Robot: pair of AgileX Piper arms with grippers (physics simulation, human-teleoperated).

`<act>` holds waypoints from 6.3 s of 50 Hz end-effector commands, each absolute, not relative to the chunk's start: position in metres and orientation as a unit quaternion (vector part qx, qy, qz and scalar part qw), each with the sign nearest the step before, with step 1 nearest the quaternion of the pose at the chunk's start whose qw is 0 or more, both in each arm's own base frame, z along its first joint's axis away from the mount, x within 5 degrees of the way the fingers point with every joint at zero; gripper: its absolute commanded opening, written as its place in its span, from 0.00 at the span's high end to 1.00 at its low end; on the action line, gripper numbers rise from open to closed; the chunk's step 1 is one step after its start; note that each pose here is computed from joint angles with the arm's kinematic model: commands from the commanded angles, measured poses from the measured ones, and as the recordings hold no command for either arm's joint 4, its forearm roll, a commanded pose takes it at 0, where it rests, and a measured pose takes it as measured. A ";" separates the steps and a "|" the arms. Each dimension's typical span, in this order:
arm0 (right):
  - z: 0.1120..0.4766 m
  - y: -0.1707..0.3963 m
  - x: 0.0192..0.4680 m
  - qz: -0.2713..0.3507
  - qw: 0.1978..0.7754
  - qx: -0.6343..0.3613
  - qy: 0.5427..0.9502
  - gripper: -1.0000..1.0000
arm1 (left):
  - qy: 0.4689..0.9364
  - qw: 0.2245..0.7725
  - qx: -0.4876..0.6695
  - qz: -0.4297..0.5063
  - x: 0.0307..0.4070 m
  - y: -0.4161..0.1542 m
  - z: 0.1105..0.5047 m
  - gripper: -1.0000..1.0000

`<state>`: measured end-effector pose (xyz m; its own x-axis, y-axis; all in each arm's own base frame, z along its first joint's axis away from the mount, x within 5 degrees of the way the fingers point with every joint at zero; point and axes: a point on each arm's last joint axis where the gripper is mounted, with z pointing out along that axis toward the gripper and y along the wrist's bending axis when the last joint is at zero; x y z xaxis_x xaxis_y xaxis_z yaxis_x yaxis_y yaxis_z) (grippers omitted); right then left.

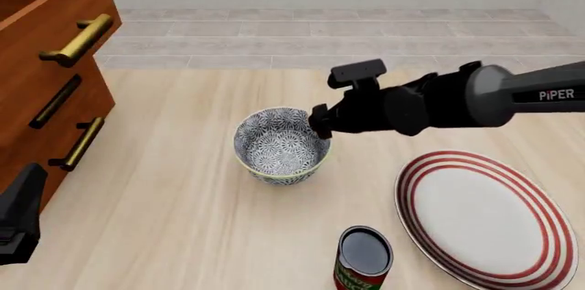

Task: Put the bowl on the plate.

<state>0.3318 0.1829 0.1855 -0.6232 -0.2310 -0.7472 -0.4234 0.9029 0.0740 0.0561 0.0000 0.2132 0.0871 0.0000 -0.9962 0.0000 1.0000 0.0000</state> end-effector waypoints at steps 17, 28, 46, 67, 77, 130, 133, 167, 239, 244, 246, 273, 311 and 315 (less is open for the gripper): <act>0.163 0.190 0.325 0.130 0.376 -0.178 0.900 0.00 | 0.676 0.737 0.000 0.000 0.056 0.000 0.213 0.00; 0.156 0.191 0.322 0.133 0.374 -0.176 0.901 0.00 | 0.676 0.737 0.000 0.000 0.056 0.000 0.213 0.00; 0.143 0.193 0.317 0.137 0.365 -0.170 0.905 0.00 | 0.676 0.737 0.000 0.000 0.056 0.000 0.213 0.00; 0.146 0.192 0.309 0.141 0.370 -0.173 0.902 1.00 | 0.676 0.737 0.000 0.000 0.056 0.000 0.213 0.00; 0.159 0.191 0.312 0.141 0.381 -0.177 0.897 1.00 | 0.676 0.737 0.000 0.000 0.056 0.000 0.213 0.00; 0.236 0.139 0.309 0.122 0.465 -0.145 0.865 1.00 | 0.676 0.737 0.000 0.000 0.056 0.000 0.213 0.00; 0.240 0.128 0.305 0.116 0.470 -0.137 0.864 1.00 | 0.676 0.737 0.000 0.000 0.056 0.000 0.213 0.00; 0.250 0.039 0.247 0.061 0.493 -0.031 0.867 1.00 | 0.676 0.737 0.000 0.000 0.056 0.000 0.213 0.00; 0.212 -0.016 0.122 0.012 0.477 0.132 0.869 1.00 | 0.676 0.737 0.000 0.000 0.056 0.000 0.213 0.00; 0.206 -0.016 0.118 0.011 0.475 0.141 0.869 1.00 | 0.676 0.737 0.000 0.000 0.056 0.000 0.213 0.00; 0.204 -0.016 0.119 0.012 0.474 0.143 0.869 1.00 | 0.676 0.737 0.000 0.000 0.056 0.000 0.213 0.00; 0.182 -0.018 0.121 0.014 0.460 0.160 0.873 1.00 | 0.676 0.737 0.000 0.000 0.056 0.000 0.213 0.00; 0.174 -0.019 0.121 0.013 0.454 0.167 0.875 1.00 | 0.676 0.737 0.000 0.000 0.056 0.000 0.213 0.00; 0.174 -0.020 0.123 0.013 0.453 0.167 0.876 1.00 | 0.676 0.737 0.000 0.000 0.056 0.000 0.213 0.00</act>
